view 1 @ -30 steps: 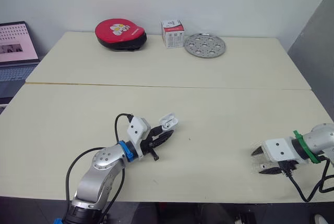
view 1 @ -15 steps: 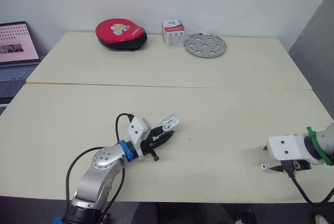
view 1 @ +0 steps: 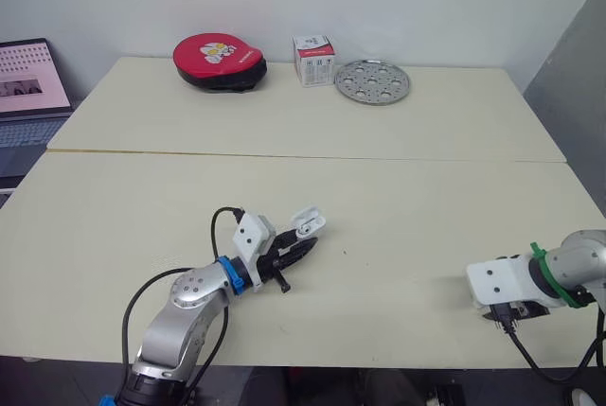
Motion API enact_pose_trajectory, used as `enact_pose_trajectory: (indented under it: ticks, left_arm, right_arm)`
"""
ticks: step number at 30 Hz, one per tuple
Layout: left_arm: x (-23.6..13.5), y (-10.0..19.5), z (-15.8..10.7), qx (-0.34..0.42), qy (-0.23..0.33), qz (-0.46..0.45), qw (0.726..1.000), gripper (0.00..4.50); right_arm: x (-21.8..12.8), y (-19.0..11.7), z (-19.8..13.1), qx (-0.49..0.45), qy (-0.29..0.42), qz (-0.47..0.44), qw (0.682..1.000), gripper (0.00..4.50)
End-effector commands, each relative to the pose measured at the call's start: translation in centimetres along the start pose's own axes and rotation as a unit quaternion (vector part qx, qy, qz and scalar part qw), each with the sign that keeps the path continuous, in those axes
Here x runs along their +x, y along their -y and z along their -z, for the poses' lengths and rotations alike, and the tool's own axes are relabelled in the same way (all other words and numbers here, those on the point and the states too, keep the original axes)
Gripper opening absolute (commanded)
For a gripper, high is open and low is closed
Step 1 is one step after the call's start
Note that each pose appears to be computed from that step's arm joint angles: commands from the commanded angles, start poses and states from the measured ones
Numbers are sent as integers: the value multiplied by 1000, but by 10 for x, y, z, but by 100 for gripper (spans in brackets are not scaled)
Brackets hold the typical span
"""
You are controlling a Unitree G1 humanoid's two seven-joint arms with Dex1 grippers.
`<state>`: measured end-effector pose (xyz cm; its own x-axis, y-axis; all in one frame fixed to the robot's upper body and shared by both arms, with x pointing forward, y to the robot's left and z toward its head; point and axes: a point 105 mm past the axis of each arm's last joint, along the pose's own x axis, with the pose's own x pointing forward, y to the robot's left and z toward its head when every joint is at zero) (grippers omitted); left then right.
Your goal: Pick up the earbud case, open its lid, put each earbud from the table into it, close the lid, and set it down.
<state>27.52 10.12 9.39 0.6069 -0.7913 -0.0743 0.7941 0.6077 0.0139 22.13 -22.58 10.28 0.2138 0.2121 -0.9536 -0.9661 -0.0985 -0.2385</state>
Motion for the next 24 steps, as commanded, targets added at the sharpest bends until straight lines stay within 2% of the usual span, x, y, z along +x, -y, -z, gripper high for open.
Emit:
enact_pose_trajectory:
  ticks: [1,8,11,16,24]
  left_arm:
    - [0,4,-13,15,20,6,1000,79]
    - [1,4,-12,14,21,5,1000,79]
    - [1,4,-12,15,21,5,1000,79]
    - [2,3,-12,15,22,4,1000,79]
    - [2,2,-13,16,23,4,1000,79]
  right_arm:
    - [1,1,-2,3,5,2,1000,277]
    - [7,-2,1,12,6,-9,1000,277]
    - [8,-2,5,12,0,-11,1000,216]
    - [9,0,11,6,-10,-10,1000,44]
    - [3,8,1,1,17,9,1000,37]
